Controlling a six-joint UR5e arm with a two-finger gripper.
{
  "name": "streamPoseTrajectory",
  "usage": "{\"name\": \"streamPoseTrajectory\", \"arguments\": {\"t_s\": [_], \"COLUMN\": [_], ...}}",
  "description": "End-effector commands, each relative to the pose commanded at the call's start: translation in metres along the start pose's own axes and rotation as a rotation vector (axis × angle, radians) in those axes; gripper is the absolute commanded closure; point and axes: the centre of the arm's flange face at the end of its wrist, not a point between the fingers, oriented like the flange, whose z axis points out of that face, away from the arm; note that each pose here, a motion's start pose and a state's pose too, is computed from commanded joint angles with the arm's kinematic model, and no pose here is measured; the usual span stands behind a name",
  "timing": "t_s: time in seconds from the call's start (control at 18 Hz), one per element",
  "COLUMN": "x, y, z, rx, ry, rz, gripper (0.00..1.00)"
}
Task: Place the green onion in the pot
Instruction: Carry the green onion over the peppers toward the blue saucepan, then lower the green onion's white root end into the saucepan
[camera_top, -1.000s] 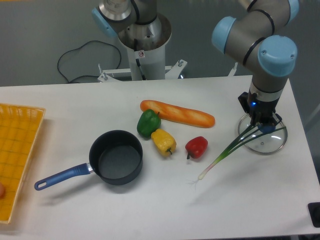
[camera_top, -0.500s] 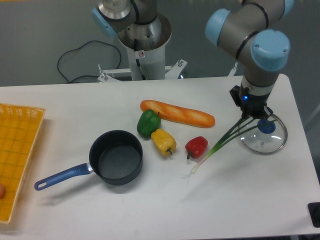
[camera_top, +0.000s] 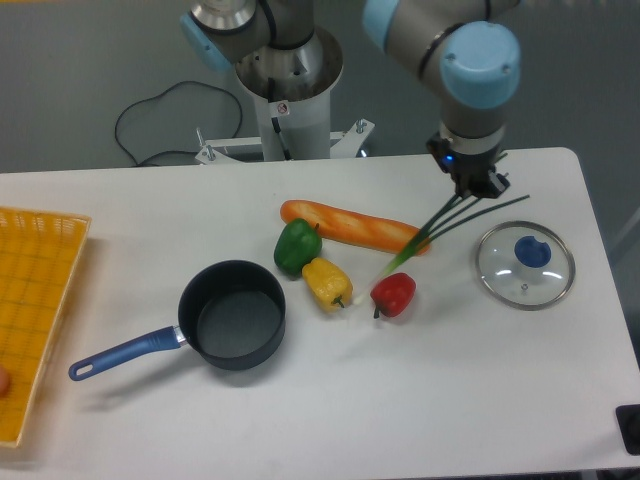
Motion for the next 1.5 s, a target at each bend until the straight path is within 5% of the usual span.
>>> {"name": "streamPoseTrajectory", "arguments": {"t_s": [0.83,1.5], "x": [0.1,0.125], "y": [-0.105,-0.154], "z": [-0.023,0.0], "rx": [-0.092,-0.166], "ry": [-0.022,-0.024], "rz": [-0.017,-0.1], "gripper": [0.89,0.89]}}
